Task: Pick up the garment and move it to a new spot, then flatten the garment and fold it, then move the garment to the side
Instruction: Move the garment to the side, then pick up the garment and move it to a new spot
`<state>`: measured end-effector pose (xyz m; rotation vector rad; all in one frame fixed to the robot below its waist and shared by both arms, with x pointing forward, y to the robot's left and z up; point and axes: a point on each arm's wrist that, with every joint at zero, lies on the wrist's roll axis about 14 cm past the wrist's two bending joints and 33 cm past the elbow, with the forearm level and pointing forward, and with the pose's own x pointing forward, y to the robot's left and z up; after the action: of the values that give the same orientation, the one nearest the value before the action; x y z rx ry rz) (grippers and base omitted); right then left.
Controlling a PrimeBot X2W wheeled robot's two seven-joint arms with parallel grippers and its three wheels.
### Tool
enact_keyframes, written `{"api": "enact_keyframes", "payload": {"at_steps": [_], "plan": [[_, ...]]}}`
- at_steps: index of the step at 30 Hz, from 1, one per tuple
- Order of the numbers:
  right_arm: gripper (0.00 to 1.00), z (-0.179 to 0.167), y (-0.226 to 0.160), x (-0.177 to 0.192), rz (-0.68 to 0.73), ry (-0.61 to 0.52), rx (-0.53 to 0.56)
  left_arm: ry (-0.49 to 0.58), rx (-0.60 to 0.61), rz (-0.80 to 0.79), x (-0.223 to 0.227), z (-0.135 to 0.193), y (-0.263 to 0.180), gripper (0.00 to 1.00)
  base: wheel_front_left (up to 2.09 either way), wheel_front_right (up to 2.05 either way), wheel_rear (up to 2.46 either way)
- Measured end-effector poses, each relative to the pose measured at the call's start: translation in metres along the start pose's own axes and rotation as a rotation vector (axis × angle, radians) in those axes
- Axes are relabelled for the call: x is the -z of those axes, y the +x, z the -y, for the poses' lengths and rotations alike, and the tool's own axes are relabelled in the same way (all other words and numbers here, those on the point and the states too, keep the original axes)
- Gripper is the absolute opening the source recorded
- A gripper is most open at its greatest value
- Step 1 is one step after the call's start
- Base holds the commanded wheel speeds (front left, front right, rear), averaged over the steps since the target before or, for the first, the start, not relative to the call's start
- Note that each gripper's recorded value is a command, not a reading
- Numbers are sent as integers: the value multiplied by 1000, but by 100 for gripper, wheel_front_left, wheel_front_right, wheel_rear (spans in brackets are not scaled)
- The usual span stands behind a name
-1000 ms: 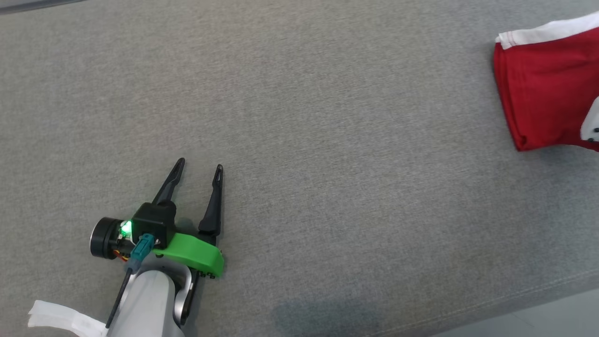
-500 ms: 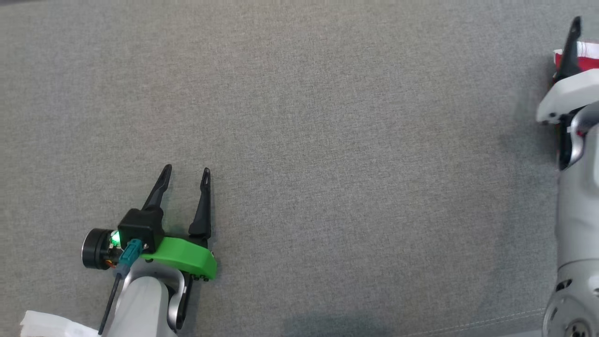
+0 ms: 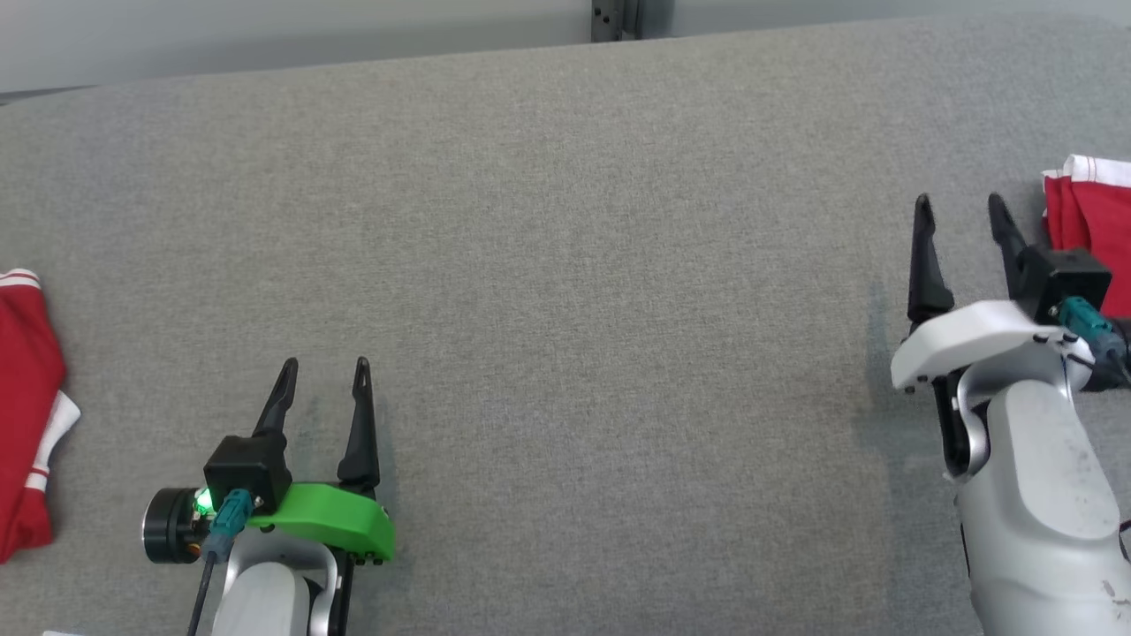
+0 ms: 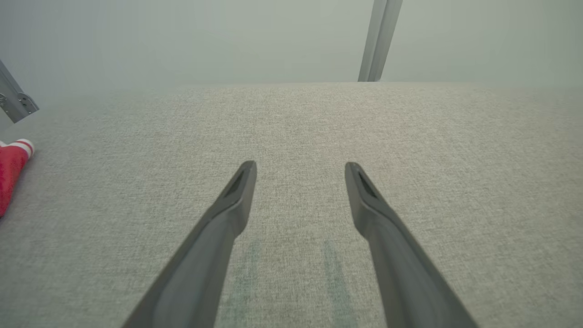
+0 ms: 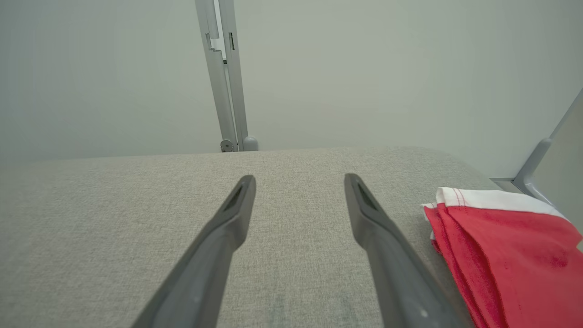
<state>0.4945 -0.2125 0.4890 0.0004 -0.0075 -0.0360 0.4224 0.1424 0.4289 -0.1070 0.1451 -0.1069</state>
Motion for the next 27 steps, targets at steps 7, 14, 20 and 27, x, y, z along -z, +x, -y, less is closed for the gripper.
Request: {"api": "enact_keyframes", "payload": {"at_steps": [7, 14, 20, 27], "plan": [[100, -33, -33, 14, -43, 56, -87, -12, -83, 20, -8, -21, -29, 100, 0, 0, 0], [100, -52, -63, 12, -41, 106, -140, -18, -159, 42, -14, -39, -57, 100, 0, 0, 0], [100, -63, -80, -1, -10, 118, -180, -26, -202, 60, -17, -49, -76, 100, 0, 0, 0], [100, -63, -94, -8, 11, 139, -182, -28, -216, 100, -28, -52, -82, 100, 0, 0, 0]]}}
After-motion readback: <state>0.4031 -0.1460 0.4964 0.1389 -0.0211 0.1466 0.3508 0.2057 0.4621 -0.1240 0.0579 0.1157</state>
